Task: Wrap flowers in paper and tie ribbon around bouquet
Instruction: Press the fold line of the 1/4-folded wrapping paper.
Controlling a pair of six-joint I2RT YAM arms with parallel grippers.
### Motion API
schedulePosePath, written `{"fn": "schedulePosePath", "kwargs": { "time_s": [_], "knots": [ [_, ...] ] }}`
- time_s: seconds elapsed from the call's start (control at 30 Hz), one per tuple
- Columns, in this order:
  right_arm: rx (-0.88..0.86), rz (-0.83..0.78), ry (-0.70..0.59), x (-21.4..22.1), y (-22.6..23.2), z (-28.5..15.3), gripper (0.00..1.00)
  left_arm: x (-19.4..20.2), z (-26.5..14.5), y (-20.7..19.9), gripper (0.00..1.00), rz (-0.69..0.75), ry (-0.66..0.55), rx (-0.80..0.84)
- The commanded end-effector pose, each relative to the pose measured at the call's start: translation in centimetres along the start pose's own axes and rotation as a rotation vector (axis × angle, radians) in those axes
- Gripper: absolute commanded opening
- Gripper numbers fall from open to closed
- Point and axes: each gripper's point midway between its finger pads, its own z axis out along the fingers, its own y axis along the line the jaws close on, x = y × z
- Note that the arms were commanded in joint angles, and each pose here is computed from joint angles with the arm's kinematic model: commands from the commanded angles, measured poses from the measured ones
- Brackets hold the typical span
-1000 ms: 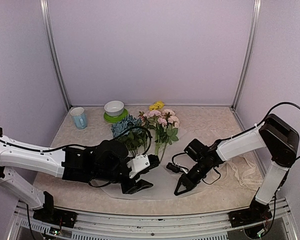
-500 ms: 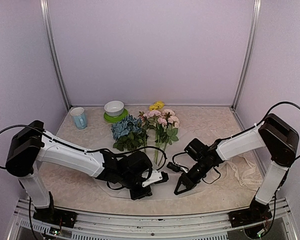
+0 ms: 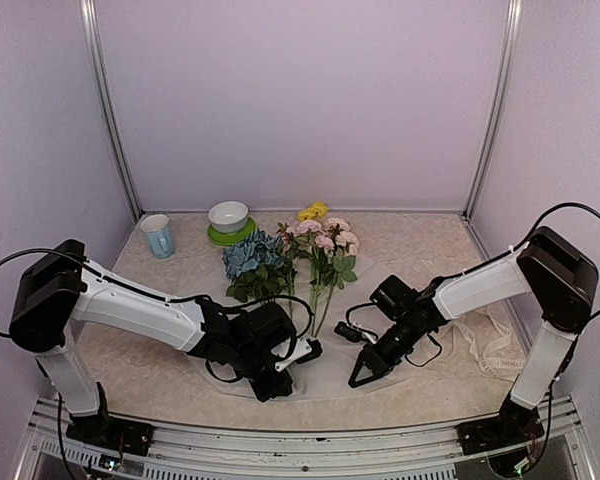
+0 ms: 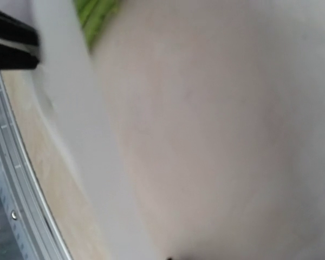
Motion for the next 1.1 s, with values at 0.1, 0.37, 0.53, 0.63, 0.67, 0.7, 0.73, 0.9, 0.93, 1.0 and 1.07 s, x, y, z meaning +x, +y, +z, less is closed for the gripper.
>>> {"fn": "schedulePosePath", "kwargs": {
  "time_s": [0.1,0.37,0.53,0.63,0.67,0.7,0.73,0.9,0.93,1.0,1.07],
  "knots": [
    [0.035,0.021,0.001,0.4,-1.2,-0.6,0.0,7.7,-0.6,0.1,0.1,-0.228,0.286,-0.078],
    [0.041,0.024,0.016,1.0,-1.4,-0.8,0.0,12.2,-2.0,1.2,0.1,-0.324,0.446,-0.198],
    [0.031,0.025,0.015,1.0,-1.4,-0.7,0.0,13.0,-2.9,0.8,0.1,-0.364,0.45,-0.201],
    [0.034,0.029,0.019,1.1,-1.4,-0.7,0.0,13.8,-3.7,1.3,0.1,-0.38,0.472,-0.244],
    [0.034,0.031,0.021,1.2,-1.4,-0.7,0.0,14.2,-3.9,1.4,0.11,-0.386,0.483,-0.252],
    [0.035,0.033,0.024,1.3,-1.4,-0.7,0.0,14.7,-4.1,1.3,0.11,-0.393,0.499,-0.254],
    [0.035,0.035,0.027,1.4,-1.4,-0.7,0.0,15.2,-4.3,1.3,0.1,-0.399,0.509,-0.257],
    [0.028,0.042,0.031,1.4,-1.4,-0.6,0.0,15.1,-5.6,1.8,0.11,-0.41,0.482,-0.289],
    [0.029,0.043,0.03,1.4,-1.4,-0.7,0.0,14.1,-6.2,2.1,0.11,-0.406,0.448,-0.299],
    [0.03,0.043,0.028,1.2,-1.3,-0.7,0.0,11.7,-7.6,2.8,0.11,-0.402,0.372,-0.32],
    [0.035,0.044,0.024,1.1,-1.3,-0.8,0.0,8.1,-9.4,3.4,0.11,-0.387,0.259,-0.334]
  ]
}}
